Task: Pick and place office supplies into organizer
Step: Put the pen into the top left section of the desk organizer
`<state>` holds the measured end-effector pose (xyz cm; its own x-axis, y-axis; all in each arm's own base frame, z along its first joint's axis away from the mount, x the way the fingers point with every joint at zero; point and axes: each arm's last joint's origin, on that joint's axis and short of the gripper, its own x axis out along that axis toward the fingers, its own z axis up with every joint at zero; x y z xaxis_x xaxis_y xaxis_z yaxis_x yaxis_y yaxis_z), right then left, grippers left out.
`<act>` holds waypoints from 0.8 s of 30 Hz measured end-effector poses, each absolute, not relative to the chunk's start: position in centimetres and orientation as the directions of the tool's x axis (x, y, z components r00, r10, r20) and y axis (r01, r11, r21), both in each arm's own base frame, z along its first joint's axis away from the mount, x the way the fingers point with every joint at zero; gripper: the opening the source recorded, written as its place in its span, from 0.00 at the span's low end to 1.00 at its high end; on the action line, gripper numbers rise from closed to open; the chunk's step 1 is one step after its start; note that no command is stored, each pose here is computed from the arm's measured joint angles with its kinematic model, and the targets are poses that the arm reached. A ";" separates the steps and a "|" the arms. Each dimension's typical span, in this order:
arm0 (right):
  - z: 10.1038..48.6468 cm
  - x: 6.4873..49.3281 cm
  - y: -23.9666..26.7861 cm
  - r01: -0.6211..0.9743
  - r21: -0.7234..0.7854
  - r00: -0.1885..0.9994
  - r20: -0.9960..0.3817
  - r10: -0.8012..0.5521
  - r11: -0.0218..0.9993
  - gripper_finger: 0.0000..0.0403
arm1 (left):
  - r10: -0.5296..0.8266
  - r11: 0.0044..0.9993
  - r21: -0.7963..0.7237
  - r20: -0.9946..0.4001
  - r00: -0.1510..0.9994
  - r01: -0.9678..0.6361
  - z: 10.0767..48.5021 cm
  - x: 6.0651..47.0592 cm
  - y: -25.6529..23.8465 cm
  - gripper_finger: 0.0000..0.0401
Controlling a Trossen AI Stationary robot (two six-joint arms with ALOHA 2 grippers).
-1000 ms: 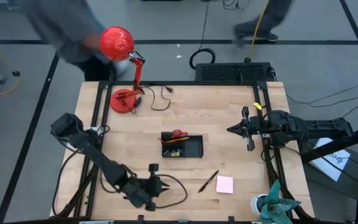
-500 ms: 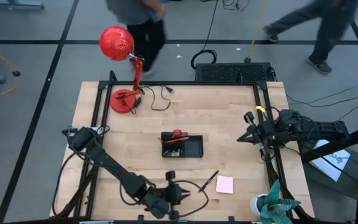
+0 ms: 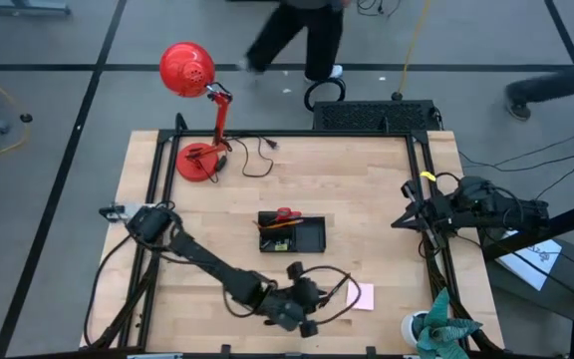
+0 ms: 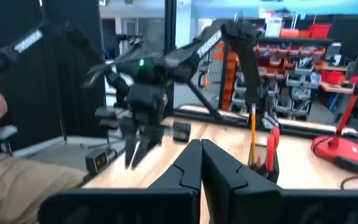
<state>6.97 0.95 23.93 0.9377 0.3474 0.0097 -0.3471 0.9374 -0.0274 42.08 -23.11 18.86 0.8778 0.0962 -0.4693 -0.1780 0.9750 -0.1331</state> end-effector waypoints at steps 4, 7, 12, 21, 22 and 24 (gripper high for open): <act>24.3 7.0 0.8 -0.291 -0.007 0.956 0.045 0.291 0.957 0.00 | 0.083 0.980 -0.113 -0.507 0.858 -0.161 18.6 43.7 -22.8 0.12; 24.5 7.1 0.7 -0.269 -0.008 0.961 0.063 0.269 0.963 0.00 | 0.017 0.983 -0.145 -0.538 0.843 -0.113 18.6 44.3 -22.6 0.12; 24.5 7.2 0.7 -0.259 -0.029 0.964 0.061 0.260 0.965 0.00 | -0.042 0.982 -0.177 -0.557 0.830 -0.069 18.6 44.4 -22.6 0.19; 24.5 7.8 0.6 -0.220 -0.019 0.973 0.065 0.220 0.975 0.00 | -0.047 0.982 -0.175 -0.611 0.790 -0.076 16.1 45.0 -22.1 0.52; 24.4 7.8 0.6 -0.220 -0.016 0.973 0.064 0.221 0.975 0.00 | -0.055 0.979 -0.191 -0.604 0.795 -0.077 16.1 45.2 -22.0 0.55; 24.2 8.0 0.6 -0.220 -0.015 0.973 0.063 0.220 0.975 0.00 | -0.052 0.978 -0.190 -0.613 0.788 -0.083 15.8 45.2 -21.9 0.58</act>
<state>8.00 0.57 24.18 0.9734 0.2204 0.0631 -0.2199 0.9754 -0.0154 45.21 -21.88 15.80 0.7884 -0.0523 -0.6129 -0.0831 0.9782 -0.1904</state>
